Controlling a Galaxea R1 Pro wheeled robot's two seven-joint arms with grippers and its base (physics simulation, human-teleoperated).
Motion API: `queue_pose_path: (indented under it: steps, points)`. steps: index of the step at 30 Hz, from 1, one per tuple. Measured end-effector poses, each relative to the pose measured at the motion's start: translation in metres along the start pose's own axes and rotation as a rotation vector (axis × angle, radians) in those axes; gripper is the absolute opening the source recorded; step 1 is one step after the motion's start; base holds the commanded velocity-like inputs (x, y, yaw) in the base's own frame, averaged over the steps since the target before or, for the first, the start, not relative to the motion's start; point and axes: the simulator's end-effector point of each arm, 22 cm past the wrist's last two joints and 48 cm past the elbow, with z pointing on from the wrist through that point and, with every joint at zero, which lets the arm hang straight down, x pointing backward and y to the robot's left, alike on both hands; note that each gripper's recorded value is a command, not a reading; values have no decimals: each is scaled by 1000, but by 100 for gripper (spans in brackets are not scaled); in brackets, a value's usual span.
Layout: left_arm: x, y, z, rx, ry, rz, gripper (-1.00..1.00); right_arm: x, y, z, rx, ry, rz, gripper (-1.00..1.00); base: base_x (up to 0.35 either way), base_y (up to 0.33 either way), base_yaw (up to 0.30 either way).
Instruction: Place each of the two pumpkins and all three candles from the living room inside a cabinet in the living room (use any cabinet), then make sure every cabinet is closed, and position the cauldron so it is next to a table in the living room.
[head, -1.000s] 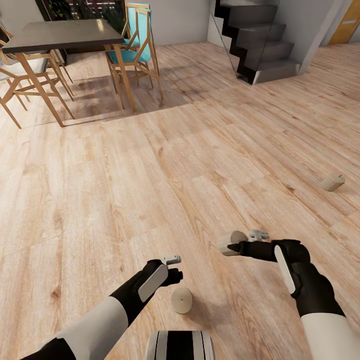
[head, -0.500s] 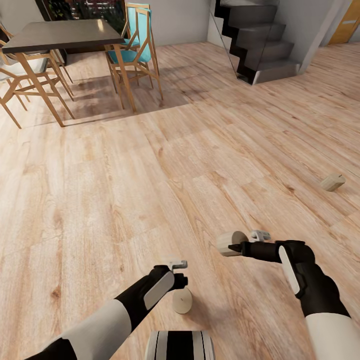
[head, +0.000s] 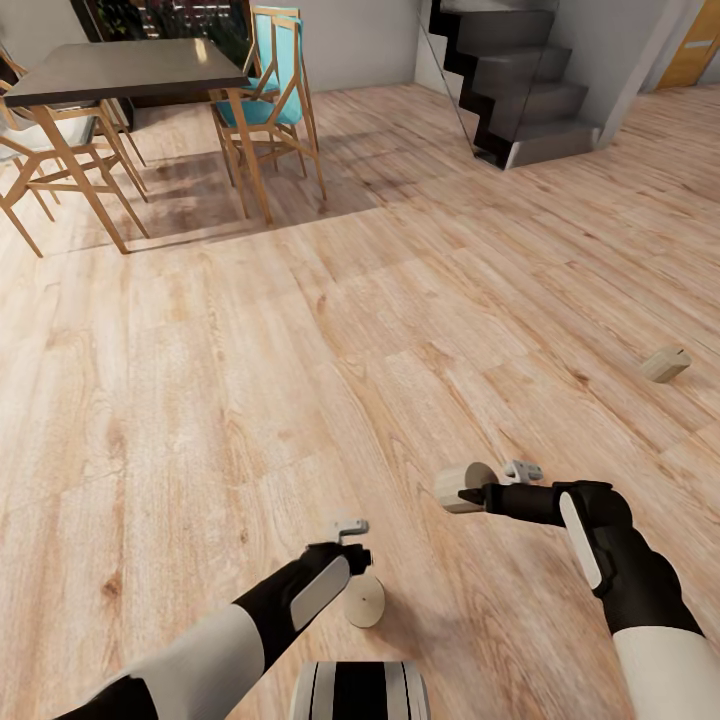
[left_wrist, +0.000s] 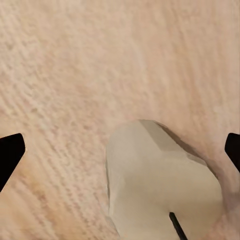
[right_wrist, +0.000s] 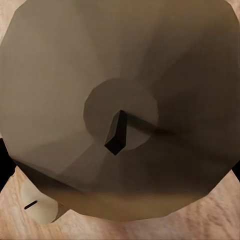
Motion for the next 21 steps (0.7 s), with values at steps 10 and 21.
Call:
queue_pose_path:
  steps: [10,21]
  points:
    - [-13,-1,1,-2,-87,-18,100,1,0,0,0,1,1,-100,-9,-5,0]
    - [-13,-2,1,0,-90,-10,100,1,0,0,0,2,1,-100,-49,-48,-8]
